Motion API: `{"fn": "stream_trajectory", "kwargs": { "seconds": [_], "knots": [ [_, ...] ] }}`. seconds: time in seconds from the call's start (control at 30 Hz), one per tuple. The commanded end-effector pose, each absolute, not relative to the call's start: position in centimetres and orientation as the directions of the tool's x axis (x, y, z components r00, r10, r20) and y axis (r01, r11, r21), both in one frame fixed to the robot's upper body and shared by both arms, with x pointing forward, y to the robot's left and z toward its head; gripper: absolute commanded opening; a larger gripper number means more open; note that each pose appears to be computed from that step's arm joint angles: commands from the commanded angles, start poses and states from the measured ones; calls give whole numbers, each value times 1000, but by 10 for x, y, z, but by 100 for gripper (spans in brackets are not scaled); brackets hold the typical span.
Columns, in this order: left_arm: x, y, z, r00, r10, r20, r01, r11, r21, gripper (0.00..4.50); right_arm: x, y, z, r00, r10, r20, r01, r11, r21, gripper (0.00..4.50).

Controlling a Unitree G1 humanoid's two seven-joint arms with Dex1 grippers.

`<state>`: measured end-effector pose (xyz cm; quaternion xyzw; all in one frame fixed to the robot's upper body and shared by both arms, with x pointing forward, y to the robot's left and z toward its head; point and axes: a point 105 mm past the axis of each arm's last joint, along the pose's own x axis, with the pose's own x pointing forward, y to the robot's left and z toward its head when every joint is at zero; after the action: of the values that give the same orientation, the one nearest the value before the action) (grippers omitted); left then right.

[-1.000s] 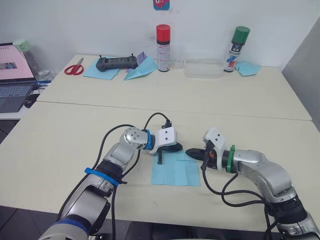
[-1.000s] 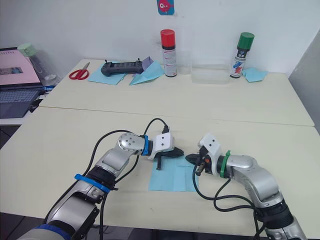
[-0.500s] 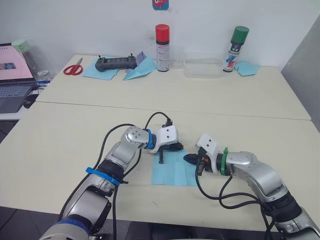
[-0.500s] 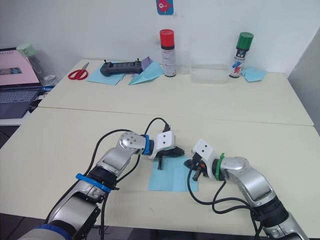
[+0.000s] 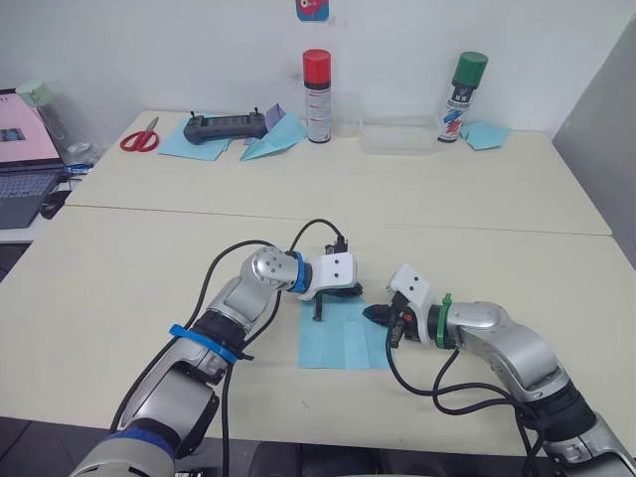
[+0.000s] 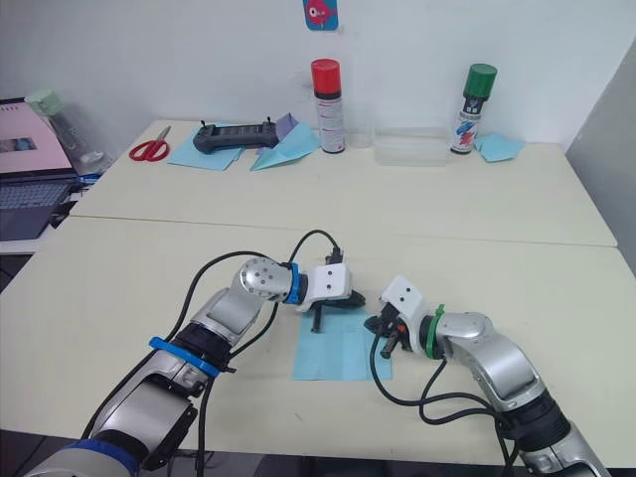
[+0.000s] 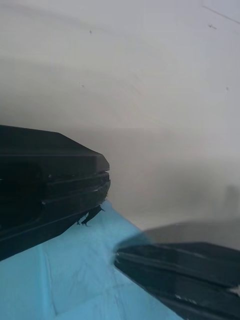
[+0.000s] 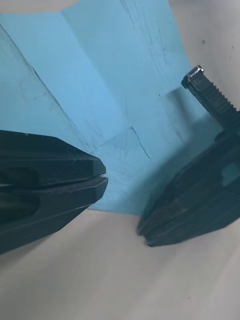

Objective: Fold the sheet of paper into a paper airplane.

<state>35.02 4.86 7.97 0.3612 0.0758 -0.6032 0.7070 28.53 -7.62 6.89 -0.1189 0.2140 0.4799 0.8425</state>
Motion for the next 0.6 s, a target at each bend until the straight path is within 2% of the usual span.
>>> {"fn": "stream_trajectory", "kwargs": {
  "seconds": [0.03, 0.13, 0.3, 0.37, 0.43, 0.53, 0.6],
  "knots": [
    [366, 90, 59, 376, -684, -626, 903, 118, 413, 0, 287, -94, 53, 475, 690, -546, -821, 571, 8, 4],
    [377, 96, 70, 443, -684, -579, 869, 170, 465, 0, 287, -92, 55, 470, 696, -542, -825, 565, 10, 4],
    [390, 92, 120, 517, -780, -352, 819, 331, 469, 0, 289, -87, 58, 462, 713, -527, -836, 549, 10, 4],
    [388, 99, 146, 523, -820, -230, 829, 428, 360, 55, 291, -85, 59, 459, 718, -524, -840, 543, 9, 0],
    [382, 107, 159, 522, -836, -171, 839, 466, 281, 107, 292, -83, 59, 454, 721, -523, -843, 537, 8, 0],
    [371, 122, 161, 523, -838, -158, 849, 496, 181, 203, 292, -83, 59, 450, 723, -525, -847, 532, 6, 0],
    [349, 140, 149, 514, -840, -171, 856, 517, 35, 268, 292, -82, 58, 445, 725, -525, -850, 527, 7, 0]
  ]
}}
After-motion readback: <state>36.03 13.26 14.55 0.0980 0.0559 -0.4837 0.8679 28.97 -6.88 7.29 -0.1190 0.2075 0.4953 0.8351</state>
